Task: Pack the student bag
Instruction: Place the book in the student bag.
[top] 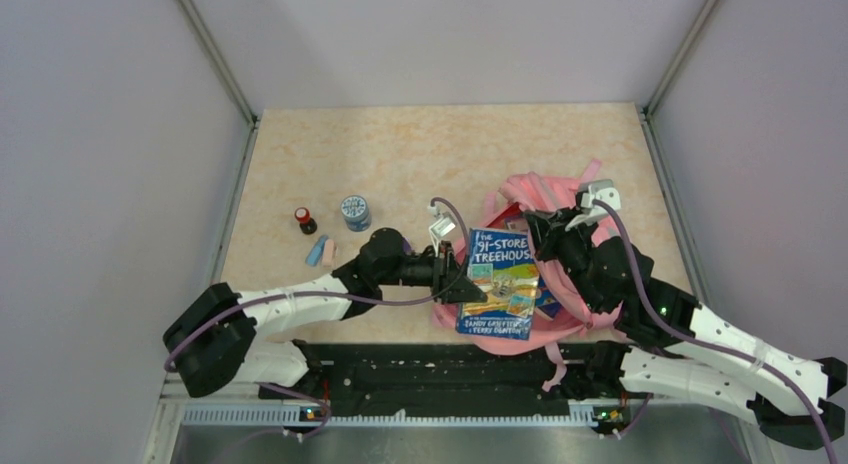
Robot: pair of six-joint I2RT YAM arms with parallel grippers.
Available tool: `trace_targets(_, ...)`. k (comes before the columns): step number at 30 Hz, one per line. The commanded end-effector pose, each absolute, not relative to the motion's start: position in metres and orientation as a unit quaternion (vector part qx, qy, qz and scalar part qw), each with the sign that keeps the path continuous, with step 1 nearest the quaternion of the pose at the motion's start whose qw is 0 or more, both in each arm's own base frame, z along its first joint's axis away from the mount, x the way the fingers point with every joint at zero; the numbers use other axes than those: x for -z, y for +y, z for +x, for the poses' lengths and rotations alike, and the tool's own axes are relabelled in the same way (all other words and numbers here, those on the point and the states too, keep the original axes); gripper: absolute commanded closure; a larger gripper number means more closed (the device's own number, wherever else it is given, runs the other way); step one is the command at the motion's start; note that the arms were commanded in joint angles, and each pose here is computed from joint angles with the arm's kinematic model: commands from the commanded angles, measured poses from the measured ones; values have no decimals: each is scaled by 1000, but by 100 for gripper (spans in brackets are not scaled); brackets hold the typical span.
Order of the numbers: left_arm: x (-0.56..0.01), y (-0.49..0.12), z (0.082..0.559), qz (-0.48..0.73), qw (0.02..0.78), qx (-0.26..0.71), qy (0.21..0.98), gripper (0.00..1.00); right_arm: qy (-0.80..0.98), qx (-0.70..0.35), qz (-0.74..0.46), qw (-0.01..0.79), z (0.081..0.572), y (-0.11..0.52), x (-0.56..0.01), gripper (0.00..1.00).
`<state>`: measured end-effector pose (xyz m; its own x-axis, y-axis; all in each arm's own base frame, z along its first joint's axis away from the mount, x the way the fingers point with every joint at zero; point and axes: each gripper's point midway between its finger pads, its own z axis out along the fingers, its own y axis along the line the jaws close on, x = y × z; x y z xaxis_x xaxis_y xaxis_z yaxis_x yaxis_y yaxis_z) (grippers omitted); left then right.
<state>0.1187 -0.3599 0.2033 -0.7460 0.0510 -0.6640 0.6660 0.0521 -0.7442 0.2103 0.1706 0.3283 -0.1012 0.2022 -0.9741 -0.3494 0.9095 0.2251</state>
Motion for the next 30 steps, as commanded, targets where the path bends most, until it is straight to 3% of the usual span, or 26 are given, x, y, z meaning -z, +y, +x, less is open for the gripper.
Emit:
trace_targets(1, -269, -383, 120, 303, 284, 686, 597, 100, 622, -318, 26, 715, 202, 166, -410, 100)
trace_targets(11, -290, -414, 141, 271, 288, 731, 556, 100, 629, -312, 26, 711, 205, 169, -403, 100)
trace_targets(18, -242, -436, 199, 213, 302, 700, 611, 100, 634, -310, 21, 708, 205, 172, -399, 100)
trace_targets(23, -196, -427, 249, 155, 341, 624, 686, 100, 641, -298, 13, 708, 206, 172, -393, 100)
trace_targets(30, -175, -437, 274, 138, 353, 588, 714, 100, 676, -250, -19, 693, 219, 191, -354, 100)
